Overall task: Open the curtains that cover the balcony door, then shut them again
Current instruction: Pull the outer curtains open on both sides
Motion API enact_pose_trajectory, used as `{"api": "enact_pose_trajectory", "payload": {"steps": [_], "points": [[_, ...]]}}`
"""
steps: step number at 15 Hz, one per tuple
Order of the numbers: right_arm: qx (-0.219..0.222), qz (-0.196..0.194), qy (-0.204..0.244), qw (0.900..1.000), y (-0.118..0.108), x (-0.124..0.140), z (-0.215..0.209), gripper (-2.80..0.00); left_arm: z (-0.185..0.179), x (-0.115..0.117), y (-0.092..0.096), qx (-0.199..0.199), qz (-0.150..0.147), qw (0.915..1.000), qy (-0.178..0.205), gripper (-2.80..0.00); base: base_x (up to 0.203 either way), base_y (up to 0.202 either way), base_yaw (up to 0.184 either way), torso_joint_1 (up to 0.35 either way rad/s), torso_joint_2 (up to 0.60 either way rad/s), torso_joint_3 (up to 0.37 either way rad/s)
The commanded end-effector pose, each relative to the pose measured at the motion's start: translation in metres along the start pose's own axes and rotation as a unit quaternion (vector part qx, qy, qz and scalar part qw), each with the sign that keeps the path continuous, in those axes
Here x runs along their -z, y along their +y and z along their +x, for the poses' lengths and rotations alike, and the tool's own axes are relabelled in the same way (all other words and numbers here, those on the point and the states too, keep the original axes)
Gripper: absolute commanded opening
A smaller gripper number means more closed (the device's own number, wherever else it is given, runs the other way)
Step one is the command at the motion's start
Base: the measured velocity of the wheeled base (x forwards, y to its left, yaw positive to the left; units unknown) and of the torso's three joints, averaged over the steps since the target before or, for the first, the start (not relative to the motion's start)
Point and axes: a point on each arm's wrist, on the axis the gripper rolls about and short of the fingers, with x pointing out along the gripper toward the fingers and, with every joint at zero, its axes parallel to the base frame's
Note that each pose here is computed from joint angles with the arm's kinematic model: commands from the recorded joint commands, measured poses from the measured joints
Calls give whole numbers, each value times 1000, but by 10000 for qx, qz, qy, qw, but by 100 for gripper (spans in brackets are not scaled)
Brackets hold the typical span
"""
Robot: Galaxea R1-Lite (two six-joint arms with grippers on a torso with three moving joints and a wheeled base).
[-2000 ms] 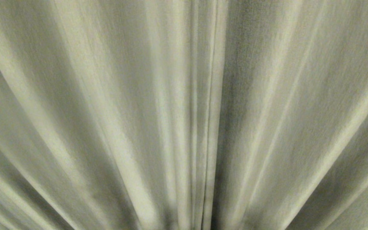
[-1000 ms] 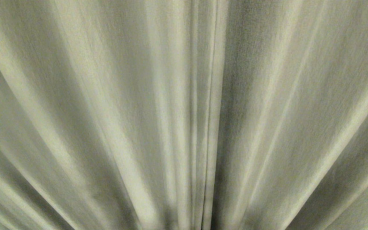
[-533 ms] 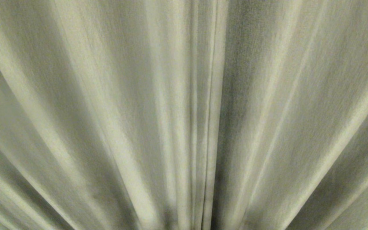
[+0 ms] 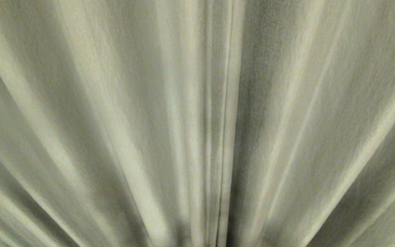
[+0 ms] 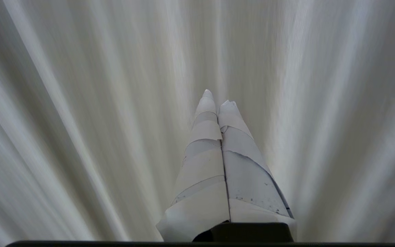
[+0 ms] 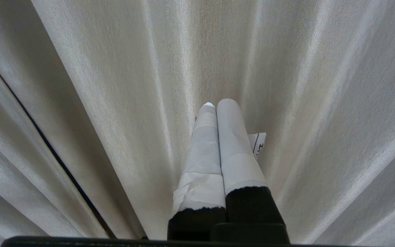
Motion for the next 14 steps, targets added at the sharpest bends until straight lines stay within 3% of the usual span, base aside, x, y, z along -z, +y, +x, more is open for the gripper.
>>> {"api": "enact_pose_trajectory", "payload": {"steps": [1,3,5,7,11,14], "points": [[2,0,1,10000,0,0,0,-280,0,-3,0,-9,130,9998,-151,-280,0,0,0,0,0,0],[2,0,-3,10000,0,0,0,-280,0,-10,1,-50,506,9976,-466,-280,0,0,0,0,0,0],[2,0,-6,10000,0,0,0,-280,-2,-17,1,-112,1063,9906,-849,-280,0,0,0,0,0,0],[2,0,1,10000,0,0,0,-280,-2,-19,1,-136,1393,9859,-915,-280,0,0,0,0,0,0],[2,0,0,10000,0,0,0,-280,-7,-37,2,-97,1198,9892,-838,-280,0,0,0,0,0,0],[2,0,-6,10000,0,0,0,-280,-16,-63,3,251,844,9956,-326,-280,0,0,0,0,0,0]]}}
